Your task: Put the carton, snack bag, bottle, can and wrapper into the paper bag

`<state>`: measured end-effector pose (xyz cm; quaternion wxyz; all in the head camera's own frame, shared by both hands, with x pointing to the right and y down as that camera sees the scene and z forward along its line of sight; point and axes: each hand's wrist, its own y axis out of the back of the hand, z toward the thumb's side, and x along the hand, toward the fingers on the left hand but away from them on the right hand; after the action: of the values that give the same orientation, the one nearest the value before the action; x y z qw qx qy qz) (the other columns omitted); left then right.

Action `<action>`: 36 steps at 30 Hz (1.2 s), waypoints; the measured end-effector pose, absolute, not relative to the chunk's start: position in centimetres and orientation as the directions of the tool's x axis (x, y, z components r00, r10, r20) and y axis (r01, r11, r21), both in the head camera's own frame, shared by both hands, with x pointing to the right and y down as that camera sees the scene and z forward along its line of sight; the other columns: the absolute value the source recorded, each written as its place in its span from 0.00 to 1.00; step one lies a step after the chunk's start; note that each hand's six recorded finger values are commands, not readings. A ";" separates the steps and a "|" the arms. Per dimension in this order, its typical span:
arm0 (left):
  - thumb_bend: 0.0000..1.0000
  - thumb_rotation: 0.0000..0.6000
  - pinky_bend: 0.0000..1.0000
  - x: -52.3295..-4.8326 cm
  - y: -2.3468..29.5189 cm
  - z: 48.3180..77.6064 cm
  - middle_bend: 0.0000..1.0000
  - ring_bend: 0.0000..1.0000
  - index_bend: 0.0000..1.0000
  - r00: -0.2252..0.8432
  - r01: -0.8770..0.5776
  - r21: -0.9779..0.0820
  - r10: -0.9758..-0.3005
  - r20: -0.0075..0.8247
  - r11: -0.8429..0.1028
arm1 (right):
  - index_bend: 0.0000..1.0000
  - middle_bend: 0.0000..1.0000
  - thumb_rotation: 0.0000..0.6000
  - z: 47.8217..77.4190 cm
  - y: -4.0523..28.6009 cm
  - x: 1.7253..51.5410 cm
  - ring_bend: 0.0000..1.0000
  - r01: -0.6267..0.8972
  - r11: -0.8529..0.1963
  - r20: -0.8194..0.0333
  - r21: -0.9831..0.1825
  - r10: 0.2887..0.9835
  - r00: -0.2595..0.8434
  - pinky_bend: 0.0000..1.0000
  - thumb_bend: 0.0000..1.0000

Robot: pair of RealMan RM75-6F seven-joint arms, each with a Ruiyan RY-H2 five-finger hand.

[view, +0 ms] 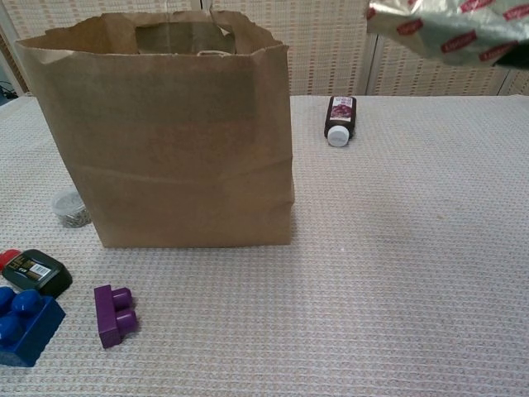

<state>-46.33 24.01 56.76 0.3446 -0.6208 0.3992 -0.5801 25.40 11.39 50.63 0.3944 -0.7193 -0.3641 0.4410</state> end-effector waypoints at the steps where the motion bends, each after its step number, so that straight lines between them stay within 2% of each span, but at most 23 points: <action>1: 0.37 1.00 0.00 -46.3 24.0 56.8 0.00 0.00 0.00 0.008 -0.096 -0.891 -0.895 0.445 -0.444 | 0.58 0.50 1.00 50.2 10.5 25.2 0.50 0.186 -0.403 -0.327 -0.896 0.883 0.338 0.67 0.24; 9: 0.37 1.00 0.00 -46.3 23.8 56.8 0.00 0.00 0.00 0.011 -0.107 -0.888 -0.894 0.448 -0.447 | 0.58 0.50 1.00 49.3 5.3 22.6 0.50 0.234 -0.309 -0.253 -0.922 0.936 0.244 0.67 0.24; 16: 0.37 1.00 0.00 -46.3 23.9 56.7 0.00 0.00 0.00 0.013 -0.130 -0.889 -0.898 0.441 -0.439 | 0.58 0.50 1.00 50.2 2.6 15.3 0.50 0.327 -0.260 -0.202 -0.909 0.958 0.201 0.67 0.23; 22: 0.37 1.00 0.00 -46.6 24.0 56.6 0.00 0.00 0.00 0.015 -0.137 -0.888 -0.897 0.441 -0.439 | 0.57 0.50 1.00 52.1 1.7 8.4 0.50 0.330 -0.244 -0.186 -0.912 0.963 0.198 0.67 0.23; 28: 0.37 1.00 0.00 -46.7 24.1 56.6 0.00 0.00 0.01 0.016 -0.148 -0.886 -0.896 0.443 -0.440 | 0.57 0.50 1.00 54.1 2.0 2.8 0.50 0.320 -0.268 -0.212 -0.909 0.957 0.199 0.67 0.23; 36: 0.37 1.00 0.00 -46.7 24.1 56.6 0.00 0.00 0.01 0.018 -0.149 -0.885 -0.896 0.443 -0.440 | 0.55 0.50 1.00 54.9 2.8 -1.3 0.48 0.351 -0.274 -0.200 -0.896 0.952 0.231 0.67 0.23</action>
<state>-46.73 24.12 56.60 0.3302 -0.6322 0.4133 -0.5660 -1.29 2.79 54.93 0.3743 -0.6896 -0.4723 0.4015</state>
